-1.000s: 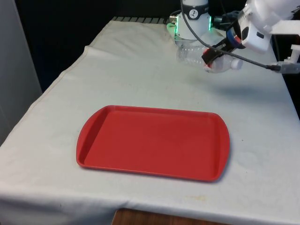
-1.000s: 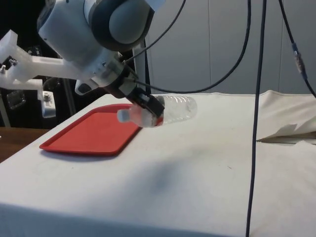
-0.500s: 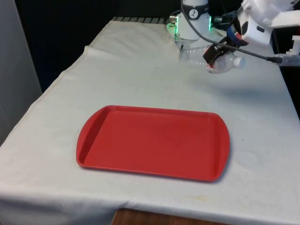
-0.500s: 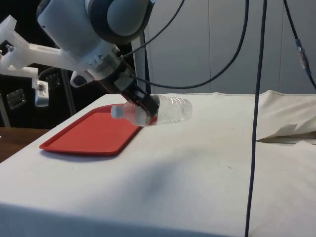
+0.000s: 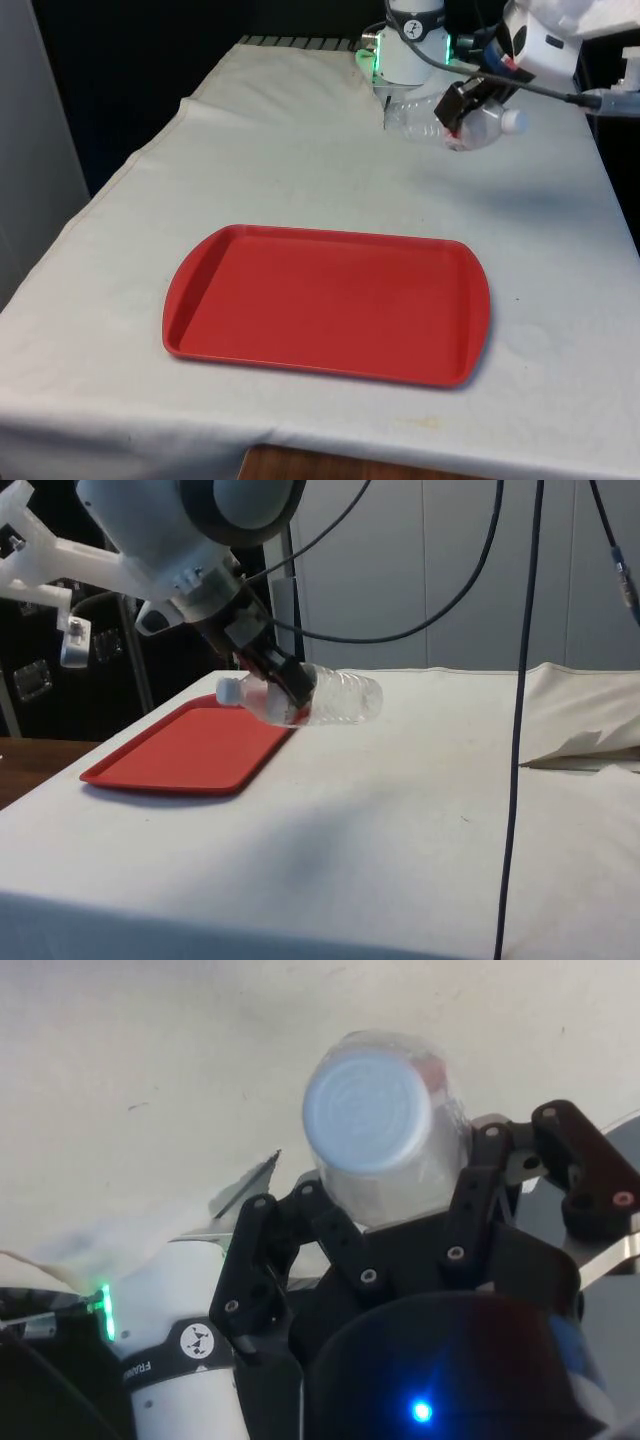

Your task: Place the bottle upright on the tray.

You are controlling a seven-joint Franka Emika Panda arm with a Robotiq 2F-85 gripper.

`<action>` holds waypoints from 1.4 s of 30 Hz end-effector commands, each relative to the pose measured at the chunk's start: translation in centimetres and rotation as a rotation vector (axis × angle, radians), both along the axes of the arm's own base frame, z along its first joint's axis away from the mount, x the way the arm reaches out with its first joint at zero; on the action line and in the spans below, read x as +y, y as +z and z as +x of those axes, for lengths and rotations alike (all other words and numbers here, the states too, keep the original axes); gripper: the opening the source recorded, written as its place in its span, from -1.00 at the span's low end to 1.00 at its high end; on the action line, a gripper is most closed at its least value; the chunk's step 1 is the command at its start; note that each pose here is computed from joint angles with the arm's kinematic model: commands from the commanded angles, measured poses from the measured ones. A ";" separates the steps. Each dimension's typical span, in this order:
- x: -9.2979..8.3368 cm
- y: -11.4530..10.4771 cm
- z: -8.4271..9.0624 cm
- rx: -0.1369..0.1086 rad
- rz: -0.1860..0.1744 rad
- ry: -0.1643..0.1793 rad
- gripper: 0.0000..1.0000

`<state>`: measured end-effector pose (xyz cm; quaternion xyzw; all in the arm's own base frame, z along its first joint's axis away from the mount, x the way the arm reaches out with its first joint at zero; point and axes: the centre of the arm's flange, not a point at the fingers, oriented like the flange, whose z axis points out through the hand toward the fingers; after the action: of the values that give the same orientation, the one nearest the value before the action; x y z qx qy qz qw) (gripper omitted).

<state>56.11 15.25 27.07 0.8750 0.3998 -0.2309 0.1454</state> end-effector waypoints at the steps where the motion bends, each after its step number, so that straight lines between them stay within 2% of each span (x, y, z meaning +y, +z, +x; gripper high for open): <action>1: -0.1 0.5 0.0 -0.015 0.019 0.001 -1.00; 2: -0.1 0.5 0.0 -0.017 0.022 -0.001 -1.00; 3: -0.1 0.3 0.1 -0.005 0.005 -0.002 -1.00; 4: -0.1 0.7 0.1 -0.020 0.025 -0.003 -1.00; 5: -0.2 1.0 0.1 -0.024 0.031 -0.006 -1.00; 11: -0.4 1.8 0.2 -0.044 0.054 -0.015 -1.00; 12: -0.3 1.5 0.2 -0.032 0.037 -0.016 -1.00; 13: -0.4 1.9 0.2 -0.046 0.057 -0.015 -1.00; 20: -0.7 2.7 0.2 -0.067 0.081 -0.023 -1.00; 21: -0.7 2.6 0.3 -0.061 0.070 -0.026 -1.00; 22: -0.7 2.9 0.2 -0.073 0.087 -0.025 -1.00; 30: -1.0 3.9 0.3 -0.098 0.116 -0.034 -1.00; 31: -0.9 3.6 0.4 -0.087 0.103 -0.036 -1.00; 32: -1.0 4.0 0.3 -0.100 0.120 -0.035 -1.00; 36: -1.2 4.5 0.3 -0.115 0.138 -0.041 -1.00; 37: -1.2 4.6 0.3 -0.117 0.141 -0.042 -1.00; 38: -1.1 4.4 0.3 -0.105 0.124 -0.043 -1.00; 39: -1.3 4.8 0.3 -0.121 0.145 -0.044 -1.00; 42: -1.4 5.2 0.3 -0.132 0.158 -0.048 -1.00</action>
<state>56.42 14.00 31.99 0.9050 0.3842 -0.1525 0.1010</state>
